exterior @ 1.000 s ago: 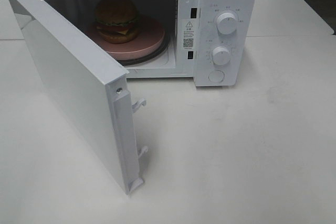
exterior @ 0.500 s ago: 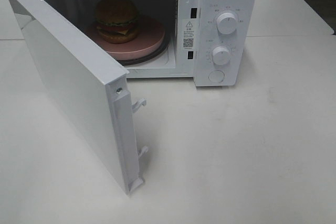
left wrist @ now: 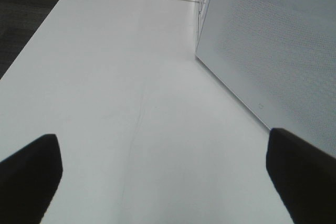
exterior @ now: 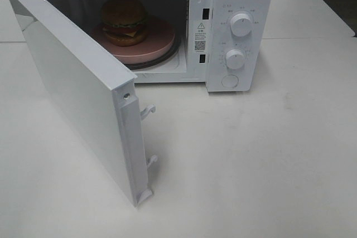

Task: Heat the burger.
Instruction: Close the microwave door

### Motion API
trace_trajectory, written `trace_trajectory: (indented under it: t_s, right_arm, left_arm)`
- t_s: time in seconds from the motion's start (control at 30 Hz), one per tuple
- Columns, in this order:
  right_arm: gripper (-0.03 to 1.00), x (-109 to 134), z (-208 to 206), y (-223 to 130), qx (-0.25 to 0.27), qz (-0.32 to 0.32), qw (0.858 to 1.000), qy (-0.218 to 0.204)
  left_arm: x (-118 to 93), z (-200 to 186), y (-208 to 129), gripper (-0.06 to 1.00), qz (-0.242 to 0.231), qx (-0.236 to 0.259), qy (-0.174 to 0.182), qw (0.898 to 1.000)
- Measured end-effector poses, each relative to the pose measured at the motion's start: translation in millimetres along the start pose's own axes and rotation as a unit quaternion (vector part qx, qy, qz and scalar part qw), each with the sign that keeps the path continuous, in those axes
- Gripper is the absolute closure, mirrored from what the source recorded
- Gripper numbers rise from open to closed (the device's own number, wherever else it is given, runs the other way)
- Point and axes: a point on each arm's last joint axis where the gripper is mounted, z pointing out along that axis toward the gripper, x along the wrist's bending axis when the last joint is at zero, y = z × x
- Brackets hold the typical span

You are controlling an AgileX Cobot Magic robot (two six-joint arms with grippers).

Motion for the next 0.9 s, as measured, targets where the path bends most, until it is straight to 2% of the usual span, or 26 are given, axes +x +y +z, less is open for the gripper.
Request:
trace_trajectory:
  t_s: [0.9]
  right_arm:
    - [0.21, 0.0, 0.0, 0.1, 0.0, 0.0, 1.0, 0.0]
  left_arm:
    - [-0.9, 0.0, -0.1, -0.03, -0.003, 0.0, -0.005, 1.0]
